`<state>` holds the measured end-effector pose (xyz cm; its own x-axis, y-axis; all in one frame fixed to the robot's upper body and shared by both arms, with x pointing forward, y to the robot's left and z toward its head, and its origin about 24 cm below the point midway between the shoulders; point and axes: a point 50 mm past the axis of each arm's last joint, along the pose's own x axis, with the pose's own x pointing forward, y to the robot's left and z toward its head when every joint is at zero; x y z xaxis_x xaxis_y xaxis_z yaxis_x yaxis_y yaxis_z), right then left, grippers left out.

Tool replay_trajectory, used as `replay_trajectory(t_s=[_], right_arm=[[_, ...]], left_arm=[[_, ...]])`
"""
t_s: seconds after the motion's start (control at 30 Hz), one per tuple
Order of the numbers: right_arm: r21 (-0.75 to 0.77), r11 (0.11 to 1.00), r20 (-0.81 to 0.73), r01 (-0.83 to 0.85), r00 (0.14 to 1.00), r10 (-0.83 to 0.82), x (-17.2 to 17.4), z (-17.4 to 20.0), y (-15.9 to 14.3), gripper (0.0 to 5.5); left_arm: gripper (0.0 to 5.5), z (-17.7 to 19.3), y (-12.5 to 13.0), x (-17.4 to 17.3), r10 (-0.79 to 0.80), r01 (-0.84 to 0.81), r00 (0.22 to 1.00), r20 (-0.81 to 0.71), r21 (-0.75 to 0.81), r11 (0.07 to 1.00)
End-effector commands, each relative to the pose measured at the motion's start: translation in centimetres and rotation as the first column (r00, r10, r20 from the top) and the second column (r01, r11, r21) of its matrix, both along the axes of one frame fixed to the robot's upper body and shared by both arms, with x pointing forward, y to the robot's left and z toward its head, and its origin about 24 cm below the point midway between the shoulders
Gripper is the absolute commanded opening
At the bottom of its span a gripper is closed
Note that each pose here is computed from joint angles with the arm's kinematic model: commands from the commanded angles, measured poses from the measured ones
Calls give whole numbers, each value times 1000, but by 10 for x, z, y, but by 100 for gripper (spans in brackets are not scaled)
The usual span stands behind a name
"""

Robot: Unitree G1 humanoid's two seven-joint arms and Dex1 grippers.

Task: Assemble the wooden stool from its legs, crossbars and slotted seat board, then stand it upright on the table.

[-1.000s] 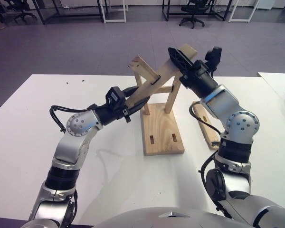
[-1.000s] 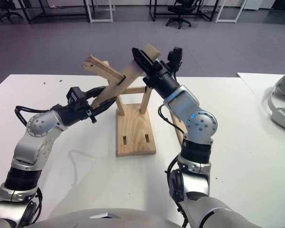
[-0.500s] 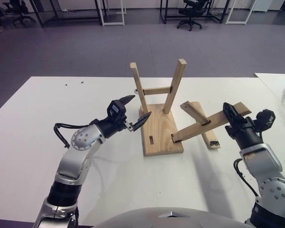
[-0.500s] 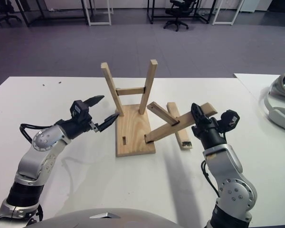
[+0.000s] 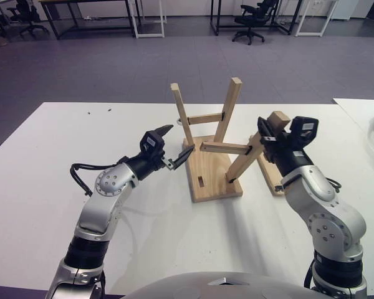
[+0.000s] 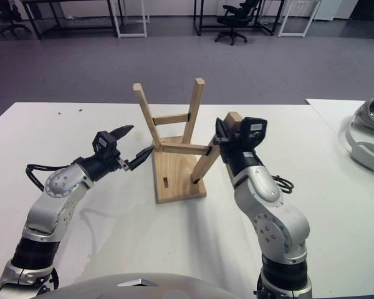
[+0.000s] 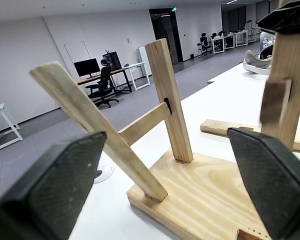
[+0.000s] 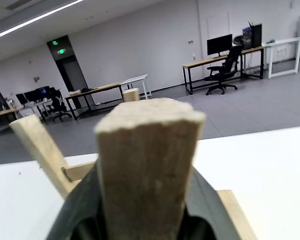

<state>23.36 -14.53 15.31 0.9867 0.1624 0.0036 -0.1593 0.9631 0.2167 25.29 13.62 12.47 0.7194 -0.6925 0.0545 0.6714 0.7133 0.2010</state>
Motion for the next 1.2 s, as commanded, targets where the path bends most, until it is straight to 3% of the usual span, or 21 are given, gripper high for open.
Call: replay_trajectory(t_s=[0.03,0.2,0.3,0.37,0.47,0.6,0.83,1.0,1.07,1.13,1.2], right_arm=[[-234,972,-419,-38,906,-66,-14,-82,-9,105],[-230,967,-481,-110,877,-15,-32,-95,-5,107],[-174,983,-493,-53,869,-41,-35,-100,-8,107],[-153,988,-409,14,909,-76,-26,-88,-12,107],[-113,993,-196,-21,981,-1,-8,-50,-4,107],[-40,996,71,-77,994,80,-3,-7,5,107],[-8,995,217,-95,972,95,-1,15,0,253],[117,990,482,-76,876,10,5,80,-49,341],[113,992,398,48,913,-90,16,73,-78,381],[-52,990,93,135,987,-129,30,21,-92,407],[-128,989,-261,70,960,-101,20,-52,-95,407]], left_arm=[[445,5,2,0,5,-6,1000,21,34,999],[445,2,12,-2,36,-36,999,0,53,998],[445,1,19,0,54,-54,999,-1,76,996],[445,3,23,3,73,-74,997,9,79,994],[445,4,27,6,105,-107,994,25,78,991],[445,4,26,9,121,-124,992,38,67,990],[445,2,28,11,130,-132,991,43,62,989],[445,3,32,14,144,-147,988,53,56,988],[445,3,32,15,153,-156,987,55,47,987],[445,2,31,17,154,-157,986,56,42,987],[445,2,30,19,155,-158,986,62,37,987]])
